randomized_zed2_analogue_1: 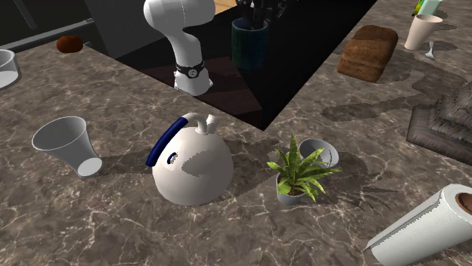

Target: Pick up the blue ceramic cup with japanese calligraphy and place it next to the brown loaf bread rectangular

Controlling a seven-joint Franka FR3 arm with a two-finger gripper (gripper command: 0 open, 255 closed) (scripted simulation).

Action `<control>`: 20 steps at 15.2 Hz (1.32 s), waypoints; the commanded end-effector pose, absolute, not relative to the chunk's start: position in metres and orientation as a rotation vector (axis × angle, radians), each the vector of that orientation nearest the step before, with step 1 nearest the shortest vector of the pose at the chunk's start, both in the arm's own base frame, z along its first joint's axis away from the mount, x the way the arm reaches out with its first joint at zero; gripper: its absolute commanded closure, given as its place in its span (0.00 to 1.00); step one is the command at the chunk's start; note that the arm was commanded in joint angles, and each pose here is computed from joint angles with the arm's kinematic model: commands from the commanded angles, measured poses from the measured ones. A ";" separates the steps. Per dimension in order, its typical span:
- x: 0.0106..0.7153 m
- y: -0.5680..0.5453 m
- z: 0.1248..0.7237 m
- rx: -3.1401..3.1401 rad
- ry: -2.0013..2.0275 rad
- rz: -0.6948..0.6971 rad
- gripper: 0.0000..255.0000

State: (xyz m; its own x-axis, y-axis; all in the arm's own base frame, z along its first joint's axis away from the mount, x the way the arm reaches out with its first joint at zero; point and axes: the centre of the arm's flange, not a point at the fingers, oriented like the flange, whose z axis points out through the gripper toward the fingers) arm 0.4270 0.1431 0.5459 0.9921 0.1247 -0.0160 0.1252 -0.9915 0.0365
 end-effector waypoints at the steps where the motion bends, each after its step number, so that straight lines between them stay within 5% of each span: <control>1: 0.417 0.167 0.545 3.098 0.192 -0.021 1.00; 20: 0.307 0.393 0.546 3.098 0.192 -0.021 1.00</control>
